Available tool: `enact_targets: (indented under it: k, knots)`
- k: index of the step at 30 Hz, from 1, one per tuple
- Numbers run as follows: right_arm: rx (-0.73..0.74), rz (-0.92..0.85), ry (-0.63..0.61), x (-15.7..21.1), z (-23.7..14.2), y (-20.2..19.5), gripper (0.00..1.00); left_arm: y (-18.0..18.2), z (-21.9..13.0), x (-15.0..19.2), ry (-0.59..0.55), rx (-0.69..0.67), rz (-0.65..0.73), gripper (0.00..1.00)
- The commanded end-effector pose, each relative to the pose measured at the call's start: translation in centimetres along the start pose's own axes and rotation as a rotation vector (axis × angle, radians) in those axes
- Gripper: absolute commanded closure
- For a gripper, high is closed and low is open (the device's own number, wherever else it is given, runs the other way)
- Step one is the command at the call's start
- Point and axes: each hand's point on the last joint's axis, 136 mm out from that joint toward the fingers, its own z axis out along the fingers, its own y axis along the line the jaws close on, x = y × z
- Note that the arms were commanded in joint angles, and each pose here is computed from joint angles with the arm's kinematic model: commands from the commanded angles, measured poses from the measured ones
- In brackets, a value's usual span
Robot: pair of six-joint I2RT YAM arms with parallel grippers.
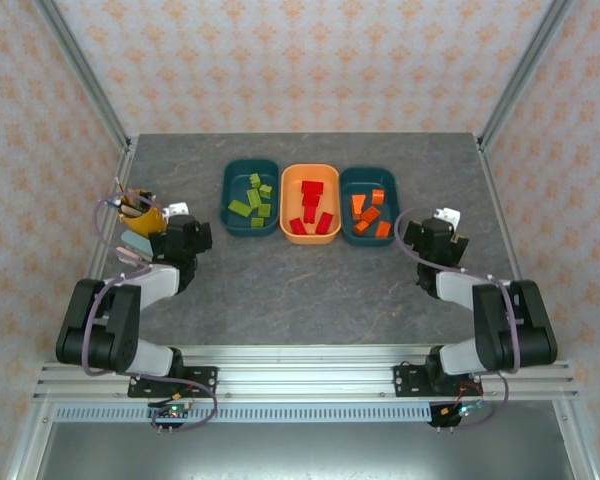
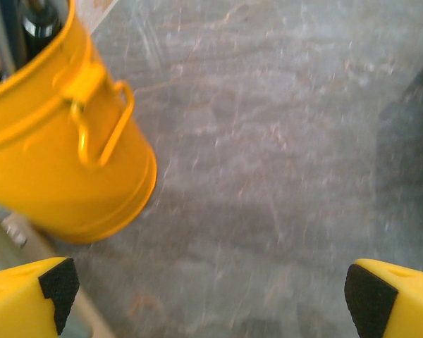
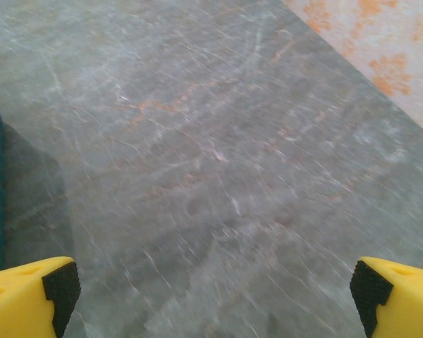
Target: Sort the legos into containers by color
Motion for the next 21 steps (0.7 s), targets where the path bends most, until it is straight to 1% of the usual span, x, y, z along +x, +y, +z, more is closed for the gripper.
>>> enact_targets:
  k: [1, 2, 4, 5, 6, 7, 8, 9, 10, 21]
  knots:
    - [-0.101, 0.068, -0.113, -2.0, 0.9, 0.8, 0.0, -1.5, 0.5, -2.7, -0.097, 0.085, -0.004, 0.0]
    - [-0.116, 0.072, -0.131, -1.7, 0.8, 0.7, 0.0, -1.6, 0.2, -2.5, -0.109, 0.1, -0.003, 0.0]
    - [-0.113, 0.07, -0.122, -1.5, 0.6, 0.6, 0.0, -1.5, -0.2, -1.6, -0.159, 0.113, -0.019, 0.0]
    - [-0.112, 0.072, -0.128, -1.5, 0.7, 0.6, 0.0, -1.4, -0.3, -1.6, -0.213, 0.118, -0.034, 0.0]
    - [-0.105, 0.072, -0.119, -1.5, 0.8, 0.5, 0.0, -1.4, -0.3, -1.7, -0.202, 0.116, -0.036, 0.0]
    - [-0.101, 0.071, -0.117, -1.6, 0.9, 0.5, 0.01, -1.4, -0.2, -1.5, -0.166, 0.114, -0.027, 0.0]
    - [-0.098, 0.072, -0.117, -1.6, 0.9, 0.5, 0.01, -1.7, -0.1, -1.7, -0.188, 0.121, -0.021, 0.0]
    - [-0.093, 0.068, -0.113, -1.6, 0.9, 0.5, 0.01, -1.7, -0.1, -1.6, -0.163, 0.121, -0.017, 0.0]
    - [-0.089, 0.063, -0.114, -1.6, 1.0, 0.5, 0.01, -1.7, -0.1, -1.6, -0.177, 0.121, -0.018, 0.0]
    - [-0.079, 0.036, -0.112, -1.6, 0.9, 0.9, 0.01, -1.9, -0.1, -1.6, -0.169, 0.115, -0.004, 0.0]
